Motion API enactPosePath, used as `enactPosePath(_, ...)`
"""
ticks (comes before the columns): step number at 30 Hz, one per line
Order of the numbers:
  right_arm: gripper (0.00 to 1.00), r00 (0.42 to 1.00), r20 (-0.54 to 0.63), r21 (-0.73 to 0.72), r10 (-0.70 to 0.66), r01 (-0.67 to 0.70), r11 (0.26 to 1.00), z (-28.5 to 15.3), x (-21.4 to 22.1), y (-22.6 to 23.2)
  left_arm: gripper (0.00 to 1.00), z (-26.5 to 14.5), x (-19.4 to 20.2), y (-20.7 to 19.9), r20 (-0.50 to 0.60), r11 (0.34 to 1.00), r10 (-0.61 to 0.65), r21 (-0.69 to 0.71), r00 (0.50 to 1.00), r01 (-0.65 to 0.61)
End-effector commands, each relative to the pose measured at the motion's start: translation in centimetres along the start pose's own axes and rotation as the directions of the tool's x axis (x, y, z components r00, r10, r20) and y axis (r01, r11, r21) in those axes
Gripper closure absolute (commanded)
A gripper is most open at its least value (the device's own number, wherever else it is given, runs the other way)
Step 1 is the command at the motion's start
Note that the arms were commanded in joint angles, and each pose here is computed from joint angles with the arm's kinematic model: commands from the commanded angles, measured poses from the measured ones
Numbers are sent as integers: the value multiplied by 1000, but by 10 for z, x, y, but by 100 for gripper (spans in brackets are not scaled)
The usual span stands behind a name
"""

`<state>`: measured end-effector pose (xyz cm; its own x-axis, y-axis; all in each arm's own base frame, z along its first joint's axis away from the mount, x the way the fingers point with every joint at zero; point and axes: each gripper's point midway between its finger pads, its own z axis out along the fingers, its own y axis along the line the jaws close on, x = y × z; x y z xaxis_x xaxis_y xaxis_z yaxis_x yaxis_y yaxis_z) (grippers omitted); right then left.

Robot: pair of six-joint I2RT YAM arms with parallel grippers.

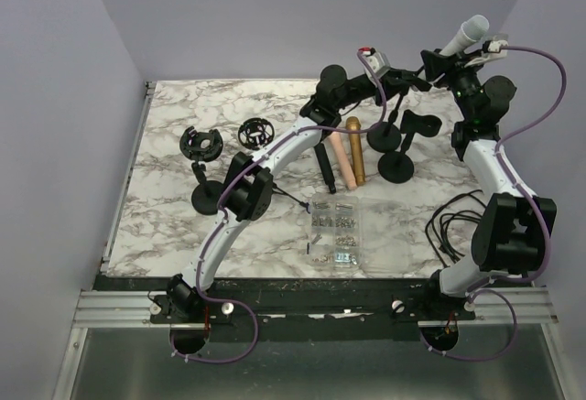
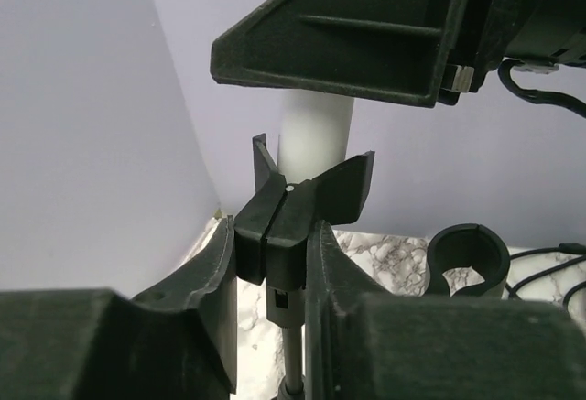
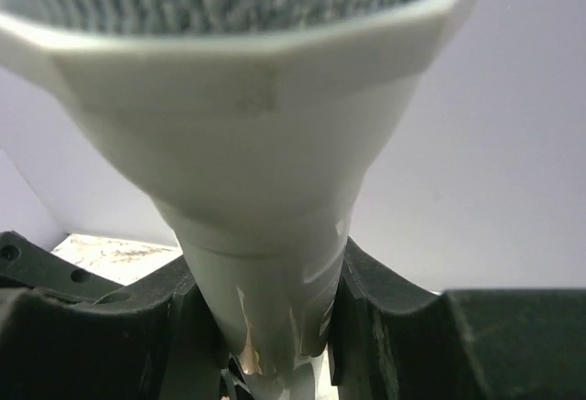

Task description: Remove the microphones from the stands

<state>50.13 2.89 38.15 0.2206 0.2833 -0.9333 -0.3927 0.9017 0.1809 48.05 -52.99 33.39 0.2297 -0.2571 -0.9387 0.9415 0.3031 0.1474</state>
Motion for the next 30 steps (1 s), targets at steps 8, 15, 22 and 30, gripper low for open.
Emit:
enactPosePath(8, 99, 992, 11, 208, -125, 120, 971, 13, -52, -31, 100, -6, -4, 8, -31, 999, -16, -48, 999, 14)
enactPosePath(15, 100, 970, -42, 416, -241, 236, 878, 1, -89, -63, 100, -7, -2, 17, -46, 995, -18, -94, 999, 13)
enactPosePath(22, 99, 978, -41, 298, -206, 209, 931, 9, -96, -36, 97, -8, 5, 22, -51, 991, -48, -125, 998, 41)
enactPosePath(30, 99, 984, -71, 218, -166, 178, 960, 15, -83, -24, 37, -6, -25, 28, -36, 983, -92, -162, 995, 85)
